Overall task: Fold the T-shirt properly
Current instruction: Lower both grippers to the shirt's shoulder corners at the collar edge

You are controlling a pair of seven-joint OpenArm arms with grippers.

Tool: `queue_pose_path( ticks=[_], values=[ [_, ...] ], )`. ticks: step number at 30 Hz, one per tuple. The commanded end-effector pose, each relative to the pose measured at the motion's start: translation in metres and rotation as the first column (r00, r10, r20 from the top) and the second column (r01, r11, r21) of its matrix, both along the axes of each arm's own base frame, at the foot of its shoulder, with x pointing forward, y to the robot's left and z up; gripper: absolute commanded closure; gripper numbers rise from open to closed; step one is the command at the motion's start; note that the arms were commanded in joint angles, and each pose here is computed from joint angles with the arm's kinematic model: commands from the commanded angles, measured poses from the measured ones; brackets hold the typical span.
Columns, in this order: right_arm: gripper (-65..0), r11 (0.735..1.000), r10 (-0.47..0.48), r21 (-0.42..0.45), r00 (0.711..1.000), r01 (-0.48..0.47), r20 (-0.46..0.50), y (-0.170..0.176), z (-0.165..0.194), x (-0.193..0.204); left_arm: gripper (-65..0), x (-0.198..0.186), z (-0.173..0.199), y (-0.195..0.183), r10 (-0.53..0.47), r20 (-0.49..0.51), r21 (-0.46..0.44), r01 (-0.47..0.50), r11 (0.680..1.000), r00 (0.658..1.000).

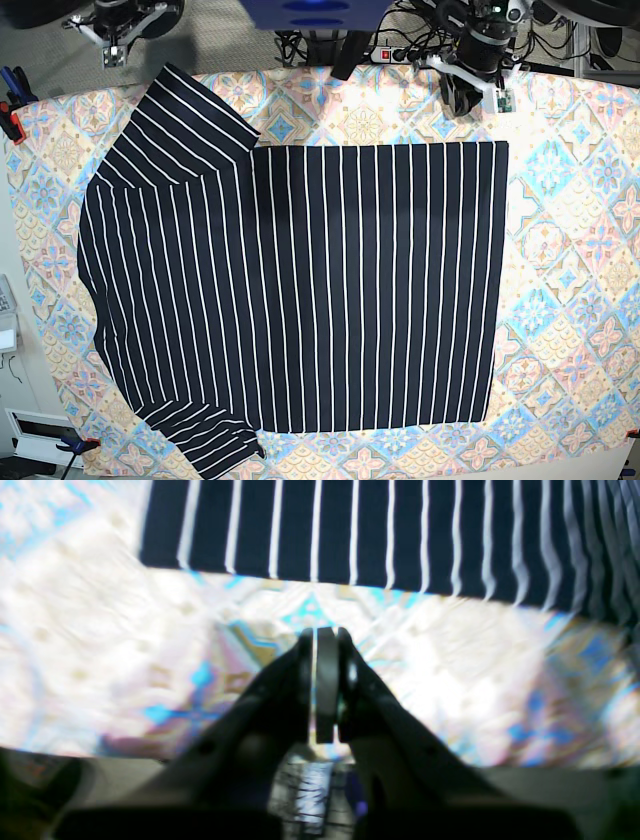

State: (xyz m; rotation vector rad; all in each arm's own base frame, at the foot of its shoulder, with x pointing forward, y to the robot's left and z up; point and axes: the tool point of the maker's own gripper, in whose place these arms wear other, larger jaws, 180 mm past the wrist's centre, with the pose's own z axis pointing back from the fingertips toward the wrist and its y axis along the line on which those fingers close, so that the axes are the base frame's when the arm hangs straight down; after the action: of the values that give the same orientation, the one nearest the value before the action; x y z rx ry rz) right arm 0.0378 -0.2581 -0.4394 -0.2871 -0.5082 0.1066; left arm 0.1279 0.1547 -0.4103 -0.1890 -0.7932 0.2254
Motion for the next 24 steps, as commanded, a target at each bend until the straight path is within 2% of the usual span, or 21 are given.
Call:
queue_pose_path(
  ticks=[1, 3, 5, 8, 12, 17, 24],
  values=[
    [-0.2, 1.000, 0.005, -0.012, 1.000, -0.005, 0.017, -0.003, 0.006, 0.005, 0.0, 0.011, 0.009, 0.001, 0.013, 0.042, -0.016, -0.012, 1.000, 0.999],
    [-0.2, 1.000, 0.000, -0.013, 1.000, 0.000, 0.021, -0.003, 0.007, 0.013, -0.6, 0.016, 0.006, 0.000, 0.049, 0.036, -0.065, -0.047, 0.997, 0.998],
    [-0.2, 1.000, -0.003, -0.014, 1.000, 0.003, 0.020, -0.002, 0.009, 0.017, -3.9, 0.022, 0.005, -0.001, 0.110, 0.032, -0.124, -0.106, 0.987, 0.993],
    [-0.2, 1.000, -0.002, -0.016, 0.999, 0.003, 0.035, -0.001, 0.013, 0.026, -10.4, 0.029, 0.009, 0.018, 0.243, 0.040, -0.169, -0.234, 0.958, 0.969],
    [-0.3, 1.000, -0.008, -0.016, 0.999, 0.008, 0.031, -0.002, 0.013, 0.029, -14.7, 0.027, 0.004, 0.034, 0.339, -0.031, -0.216, -0.338, 0.916, 0.940],
    [-0.4, 1.000, -0.009, -0.017, 0.999, 0.010, 0.039, -0.002, 0.013, 0.033, -18.6, 0.029, 0.004, 0.061, 0.483, -0.084, -0.292, -0.485, 0.825, 0.872],
    [-0.5, 1.000, -0.008, -0.018, 0.999, 0.009, 0.040, -0.003, 0.014, 0.033, -24.1, 0.030, -0.028, 0.075, 0.542, -0.247, -0.391, -0.595, 0.702, 0.803]
  ],
)
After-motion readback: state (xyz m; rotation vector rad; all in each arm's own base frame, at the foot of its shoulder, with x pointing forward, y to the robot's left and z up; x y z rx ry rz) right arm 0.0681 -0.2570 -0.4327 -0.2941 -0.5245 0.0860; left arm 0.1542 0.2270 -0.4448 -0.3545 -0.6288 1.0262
